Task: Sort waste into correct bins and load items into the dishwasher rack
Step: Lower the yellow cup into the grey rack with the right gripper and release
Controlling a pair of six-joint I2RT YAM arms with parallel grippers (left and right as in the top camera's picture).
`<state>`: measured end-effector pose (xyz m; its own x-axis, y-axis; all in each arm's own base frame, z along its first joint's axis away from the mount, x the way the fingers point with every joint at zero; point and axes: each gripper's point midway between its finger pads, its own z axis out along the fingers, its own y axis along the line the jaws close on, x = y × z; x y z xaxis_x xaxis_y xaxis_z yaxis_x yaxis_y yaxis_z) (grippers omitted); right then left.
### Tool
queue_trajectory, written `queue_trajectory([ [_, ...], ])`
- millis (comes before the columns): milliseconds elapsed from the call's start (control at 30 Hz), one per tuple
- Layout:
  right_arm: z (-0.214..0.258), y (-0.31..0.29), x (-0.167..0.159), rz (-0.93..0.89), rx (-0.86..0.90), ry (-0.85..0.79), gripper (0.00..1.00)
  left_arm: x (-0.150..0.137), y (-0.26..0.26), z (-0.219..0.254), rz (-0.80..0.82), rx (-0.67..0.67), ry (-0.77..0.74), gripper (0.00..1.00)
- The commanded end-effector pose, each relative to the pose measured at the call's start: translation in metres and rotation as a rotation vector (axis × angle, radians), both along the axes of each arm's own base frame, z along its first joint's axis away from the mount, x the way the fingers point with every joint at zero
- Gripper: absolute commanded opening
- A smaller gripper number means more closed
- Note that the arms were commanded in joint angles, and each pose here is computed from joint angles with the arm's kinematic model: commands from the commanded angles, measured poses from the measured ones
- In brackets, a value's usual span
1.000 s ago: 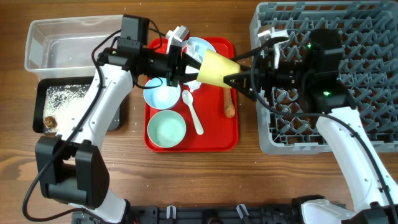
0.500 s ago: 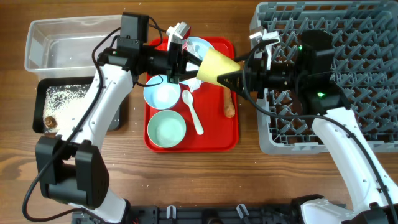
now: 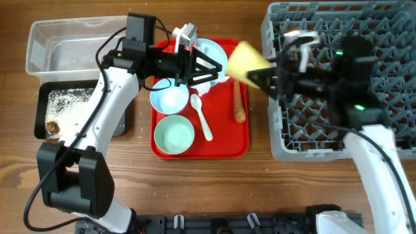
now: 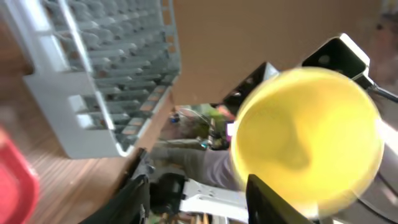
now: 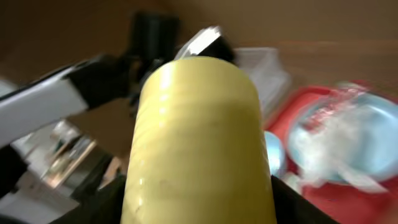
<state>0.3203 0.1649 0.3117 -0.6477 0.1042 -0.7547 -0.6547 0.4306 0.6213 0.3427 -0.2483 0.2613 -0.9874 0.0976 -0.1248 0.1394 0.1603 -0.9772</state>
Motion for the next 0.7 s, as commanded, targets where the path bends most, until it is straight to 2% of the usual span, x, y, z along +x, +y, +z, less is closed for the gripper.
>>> queue_trajectory([
  [0, 0.005, -0.054, 0.003, -0.249, -0.109, -0.023, 0.51, 0.02, 0.008, -0.017, 0.12, 0.157, -0.097, 0.56],
  [133, -0.023, -0.108, -0.011, -0.535, -0.292, 0.121, 0.49, 0.034, 0.025, -0.051, 0.234, 0.359, -0.088, 0.58],
  [200, -0.034, -0.132, -0.027, -0.649, -0.421, 0.204, 0.46, 0.039, 0.044, -0.076, 0.313, 0.518, -0.056, 0.59],
  [367, -0.04, -0.18, -0.063, -0.828, -0.691, 0.433, 0.47, 0.038, 0.068, -0.101, 0.38, 0.695, -0.012, 0.64],
  [467, -0.051, -0.184, -0.067, -0.8, -0.751, 0.537, 0.47, 0.038, 0.076, -0.107, 0.398, 0.746, -0.004, 0.64],
  [567, -0.092, -0.182, -0.068, -0.685, -0.831, 0.729, 0.51, 0.035, 0.085, -0.114, 0.415, 0.807, 0.012, 0.63],
  [667, -0.12, -0.17, -0.061, -0.571, -0.859, 0.836, 0.53, 0.033, 0.088, -0.117, 0.418, 0.828, 0.02, 0.63],
])
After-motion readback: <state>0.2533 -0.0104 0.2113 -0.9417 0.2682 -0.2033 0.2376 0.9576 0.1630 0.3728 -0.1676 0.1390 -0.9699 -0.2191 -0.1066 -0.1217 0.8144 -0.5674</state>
